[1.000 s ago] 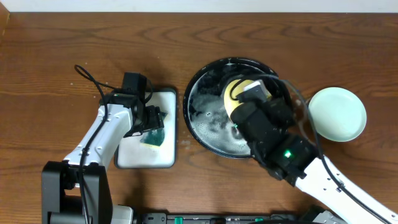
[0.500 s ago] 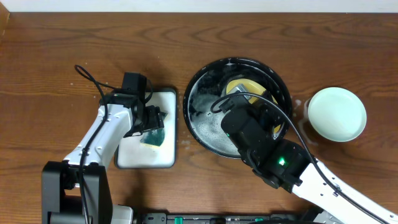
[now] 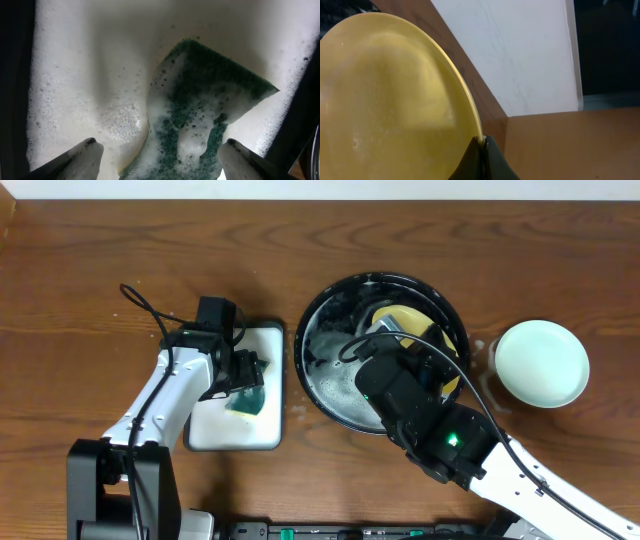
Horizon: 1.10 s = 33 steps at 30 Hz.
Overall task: Clean dirty plates on tray and stack at the side
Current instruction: 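Hold the yellow plate tilted above the black basin with the right gripper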
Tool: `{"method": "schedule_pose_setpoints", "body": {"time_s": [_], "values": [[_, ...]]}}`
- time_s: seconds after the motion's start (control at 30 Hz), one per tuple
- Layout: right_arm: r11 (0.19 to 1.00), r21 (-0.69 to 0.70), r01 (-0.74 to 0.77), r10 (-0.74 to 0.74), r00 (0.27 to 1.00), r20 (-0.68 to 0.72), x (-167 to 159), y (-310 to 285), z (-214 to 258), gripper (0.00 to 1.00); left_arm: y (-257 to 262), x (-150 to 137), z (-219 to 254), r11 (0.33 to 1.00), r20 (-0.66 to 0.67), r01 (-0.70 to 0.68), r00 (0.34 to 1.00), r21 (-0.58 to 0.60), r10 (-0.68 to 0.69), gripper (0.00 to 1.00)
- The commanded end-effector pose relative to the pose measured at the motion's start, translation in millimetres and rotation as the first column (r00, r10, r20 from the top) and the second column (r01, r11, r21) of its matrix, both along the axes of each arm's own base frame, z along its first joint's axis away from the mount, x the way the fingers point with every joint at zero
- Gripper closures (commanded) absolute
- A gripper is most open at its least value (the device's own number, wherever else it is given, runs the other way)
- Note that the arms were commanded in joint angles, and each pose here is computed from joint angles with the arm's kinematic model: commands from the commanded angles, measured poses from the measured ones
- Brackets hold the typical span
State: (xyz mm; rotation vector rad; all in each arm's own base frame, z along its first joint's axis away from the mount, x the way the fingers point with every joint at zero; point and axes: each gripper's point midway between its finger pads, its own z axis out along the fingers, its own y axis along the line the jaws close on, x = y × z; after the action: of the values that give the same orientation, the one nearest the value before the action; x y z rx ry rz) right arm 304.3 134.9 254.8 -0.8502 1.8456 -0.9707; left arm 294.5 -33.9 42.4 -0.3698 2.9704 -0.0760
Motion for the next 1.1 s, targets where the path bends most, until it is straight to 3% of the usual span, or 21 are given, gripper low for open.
{"method": "schedule_pose_setpoints", "body": {"time_s": [0.0, 1.07], "values": [[0.999, 0.022, 0.023, -0.024, 0.999, 0.045, -0.6, -0.8, 13.5, 0.99, 3.9, 0.1, 0.1, 1.0, -0.001, -0.002, 1.0, 0.016, 0.002, 0.19], [0.998, 0.049, 0.029, -0.032, 0.998, 0.055, -0.3, -0.4, 14.0, 0.99, 3.9, 0.0, 0.1, 1.0, -0.001, -0.002, 1.0, 0.016, 0.002, 0.19]]}}
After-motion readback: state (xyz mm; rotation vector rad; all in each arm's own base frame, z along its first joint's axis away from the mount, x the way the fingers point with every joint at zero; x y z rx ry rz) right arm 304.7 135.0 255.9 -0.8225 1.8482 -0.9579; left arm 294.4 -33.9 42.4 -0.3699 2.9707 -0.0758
